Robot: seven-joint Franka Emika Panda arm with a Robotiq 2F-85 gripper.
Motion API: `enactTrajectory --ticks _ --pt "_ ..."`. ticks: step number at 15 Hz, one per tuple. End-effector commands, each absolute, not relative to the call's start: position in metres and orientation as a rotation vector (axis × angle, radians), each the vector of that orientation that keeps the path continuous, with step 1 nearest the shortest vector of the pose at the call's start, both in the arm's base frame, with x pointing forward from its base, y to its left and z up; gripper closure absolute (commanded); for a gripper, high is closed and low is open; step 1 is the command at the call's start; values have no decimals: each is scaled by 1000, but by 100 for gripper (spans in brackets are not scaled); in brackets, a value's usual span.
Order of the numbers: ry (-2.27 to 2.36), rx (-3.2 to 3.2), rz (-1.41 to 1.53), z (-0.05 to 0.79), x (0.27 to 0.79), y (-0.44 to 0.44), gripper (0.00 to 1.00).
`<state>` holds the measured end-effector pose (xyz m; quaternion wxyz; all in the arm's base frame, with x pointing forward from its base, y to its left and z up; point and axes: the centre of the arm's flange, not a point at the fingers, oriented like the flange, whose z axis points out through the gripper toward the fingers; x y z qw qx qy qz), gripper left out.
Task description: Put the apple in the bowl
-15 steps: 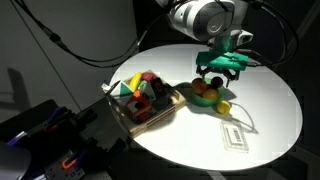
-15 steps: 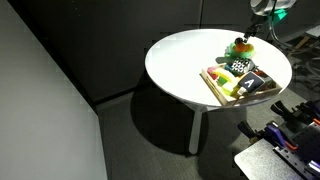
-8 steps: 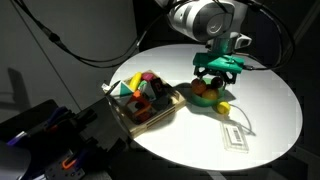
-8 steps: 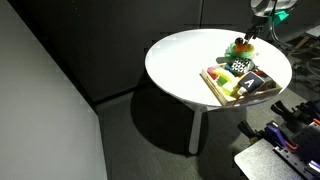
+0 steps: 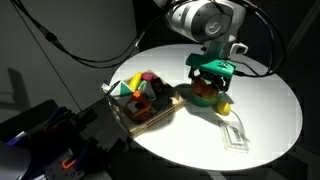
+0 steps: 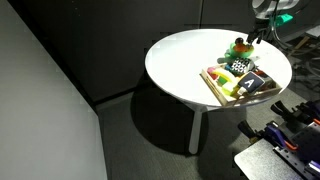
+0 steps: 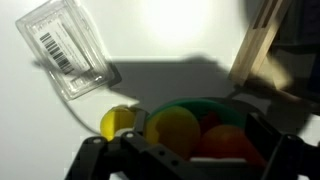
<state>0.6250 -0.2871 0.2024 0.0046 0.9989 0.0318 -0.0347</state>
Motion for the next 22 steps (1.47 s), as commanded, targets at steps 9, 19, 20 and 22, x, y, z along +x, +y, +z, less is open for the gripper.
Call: enactTrajectory --ticks 9,19,20,22 --pt "-123 3116 -417 234 559 -268 0" --pt "-234 3104 -460 253 521 -248 0" --pt "-242 3103 -463 254 518 -245 0" --pt "-256 3101 -454 257 512 -241 0"
